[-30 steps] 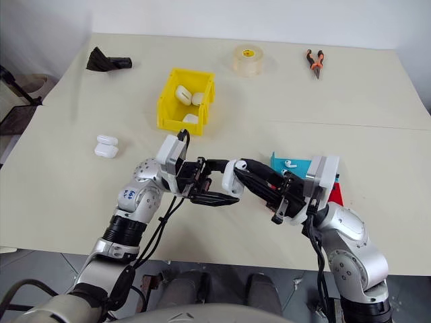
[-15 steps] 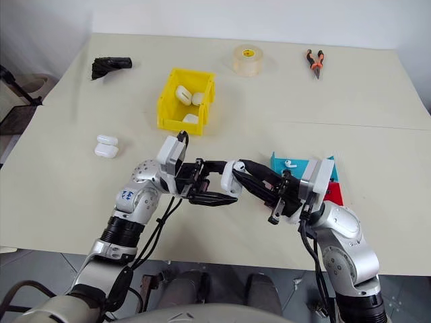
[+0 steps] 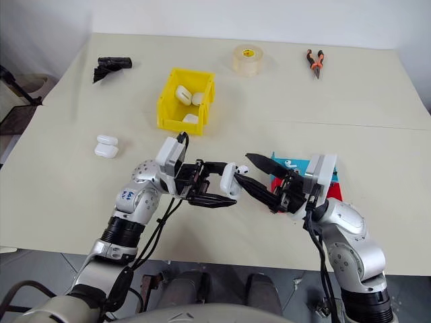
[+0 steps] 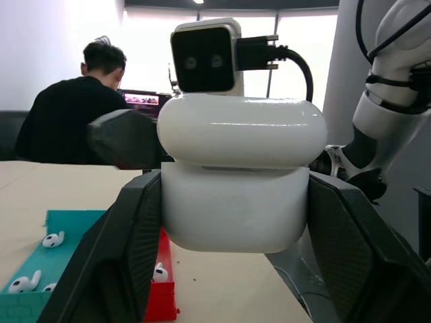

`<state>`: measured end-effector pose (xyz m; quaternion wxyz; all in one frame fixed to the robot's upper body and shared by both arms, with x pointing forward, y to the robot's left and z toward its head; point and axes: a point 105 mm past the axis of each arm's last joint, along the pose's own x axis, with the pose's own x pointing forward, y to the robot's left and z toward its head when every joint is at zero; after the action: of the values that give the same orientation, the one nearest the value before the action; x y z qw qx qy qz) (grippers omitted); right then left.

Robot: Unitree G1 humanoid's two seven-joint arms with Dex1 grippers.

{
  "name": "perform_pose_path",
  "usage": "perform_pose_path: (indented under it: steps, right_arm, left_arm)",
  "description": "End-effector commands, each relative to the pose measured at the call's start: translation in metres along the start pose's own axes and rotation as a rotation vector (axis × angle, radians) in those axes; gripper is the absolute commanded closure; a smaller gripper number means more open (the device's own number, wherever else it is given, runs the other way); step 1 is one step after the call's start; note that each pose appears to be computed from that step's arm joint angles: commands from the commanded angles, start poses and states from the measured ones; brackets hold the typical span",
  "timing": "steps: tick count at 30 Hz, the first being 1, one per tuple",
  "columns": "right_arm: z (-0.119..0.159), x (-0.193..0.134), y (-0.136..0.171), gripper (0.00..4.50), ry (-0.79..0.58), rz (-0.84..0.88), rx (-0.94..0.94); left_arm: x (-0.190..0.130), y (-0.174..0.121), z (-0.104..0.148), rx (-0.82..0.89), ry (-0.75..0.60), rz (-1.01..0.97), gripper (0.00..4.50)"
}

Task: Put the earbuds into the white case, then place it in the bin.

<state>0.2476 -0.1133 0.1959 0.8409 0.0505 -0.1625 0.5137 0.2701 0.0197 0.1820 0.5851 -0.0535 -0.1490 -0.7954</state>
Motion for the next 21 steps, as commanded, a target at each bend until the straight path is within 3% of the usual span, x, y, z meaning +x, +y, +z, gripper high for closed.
perform_pose_path:
  steps: [1, 3, 21]
  right_arm:
    - [-0.007, 0.0, 0.004, 0.48, 0.053, 0.02, 0.018]
    - [-0.004, -0.001, 0.002, 0.04, 0.048, 0.016, 0.007]
    - [0.025, 0.004, 0.013, 0.04, 0.073, 0.162, 0.009]
  left_arm:
    - [0.012, -0.001, 0.02, 0.087, -0.069, -0.041, 1.71]
    - [0.012, -0.001, 0.02, 0.089, -0.073, -0.038, 1.71]
    - [0.011, -0.002, 0.017, 0.088, -0.083, -0.02, 1.71]
